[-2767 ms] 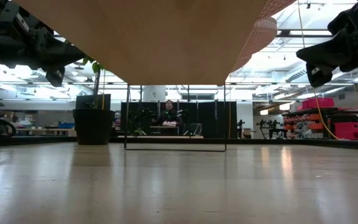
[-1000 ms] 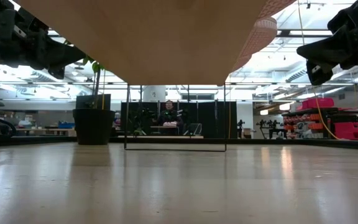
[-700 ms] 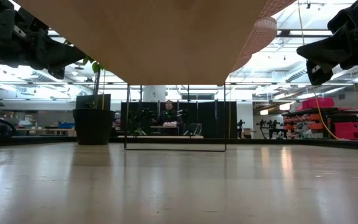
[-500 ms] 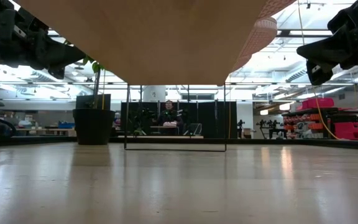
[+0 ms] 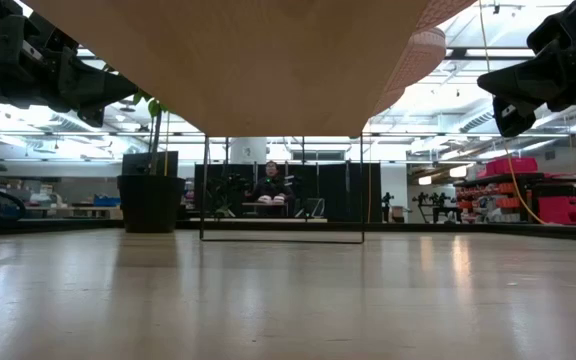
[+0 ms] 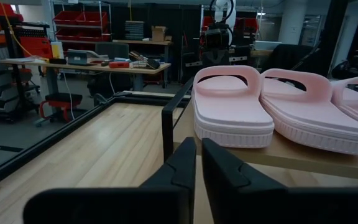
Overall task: Pick and place slides into the shelf
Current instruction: Return to Home Position
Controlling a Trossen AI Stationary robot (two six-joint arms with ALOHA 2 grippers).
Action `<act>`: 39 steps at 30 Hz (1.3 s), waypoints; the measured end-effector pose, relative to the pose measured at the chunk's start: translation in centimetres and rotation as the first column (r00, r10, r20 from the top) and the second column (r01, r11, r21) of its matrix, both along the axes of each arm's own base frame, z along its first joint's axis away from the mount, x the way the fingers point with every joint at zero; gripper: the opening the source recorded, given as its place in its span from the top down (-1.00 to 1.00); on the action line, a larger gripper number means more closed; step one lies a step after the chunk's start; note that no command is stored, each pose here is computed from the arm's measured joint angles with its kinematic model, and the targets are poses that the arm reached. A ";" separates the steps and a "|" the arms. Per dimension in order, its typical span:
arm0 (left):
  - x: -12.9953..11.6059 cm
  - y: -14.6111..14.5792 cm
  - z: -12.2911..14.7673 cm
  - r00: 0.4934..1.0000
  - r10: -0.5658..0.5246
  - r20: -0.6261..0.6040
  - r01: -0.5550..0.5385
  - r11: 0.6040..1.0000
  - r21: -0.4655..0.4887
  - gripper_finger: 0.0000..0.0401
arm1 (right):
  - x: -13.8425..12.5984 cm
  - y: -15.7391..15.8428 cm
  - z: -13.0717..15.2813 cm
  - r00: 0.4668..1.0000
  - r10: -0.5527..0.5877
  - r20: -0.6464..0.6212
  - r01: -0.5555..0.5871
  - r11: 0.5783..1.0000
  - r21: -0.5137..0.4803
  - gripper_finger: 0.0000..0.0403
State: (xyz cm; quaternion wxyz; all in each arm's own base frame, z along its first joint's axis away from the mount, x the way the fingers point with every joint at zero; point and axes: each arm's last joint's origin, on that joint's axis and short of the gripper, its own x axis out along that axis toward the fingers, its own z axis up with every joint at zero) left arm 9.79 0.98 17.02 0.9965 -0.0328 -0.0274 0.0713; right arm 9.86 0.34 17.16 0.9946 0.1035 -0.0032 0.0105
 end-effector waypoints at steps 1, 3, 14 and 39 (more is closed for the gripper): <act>0.0 0.0 0.0 1.000 0.000 0.000 0.000 1.000 0.000 0.82 | 0.0 0.0 0.0 1.000 0.000 0.000 0.000 1.000 0.000 0.93; 0.0 0.0 0.0 1.000 0.000 0.000 0.000 1.000 0.000 0.81 | 0.0 0.0 0.0 1.000 0.000 0.000 0.000 1.000 0.000 0.93; 0.0 0.0 0.0 1.000 0.000 0.000 0.000 1.000 0.000 0.84 | 0.0 0.0 0.0 1.000 0.000 0.000 0.000 1.000 0.000 0.93; 0.0 0.0 0.0 1.000 0.000 0.000 0.000 1.000 0.000 0.87 | 0.0 0.0 0.0 1.000 0.000 0.000 0.000 1.000 0.002 0.93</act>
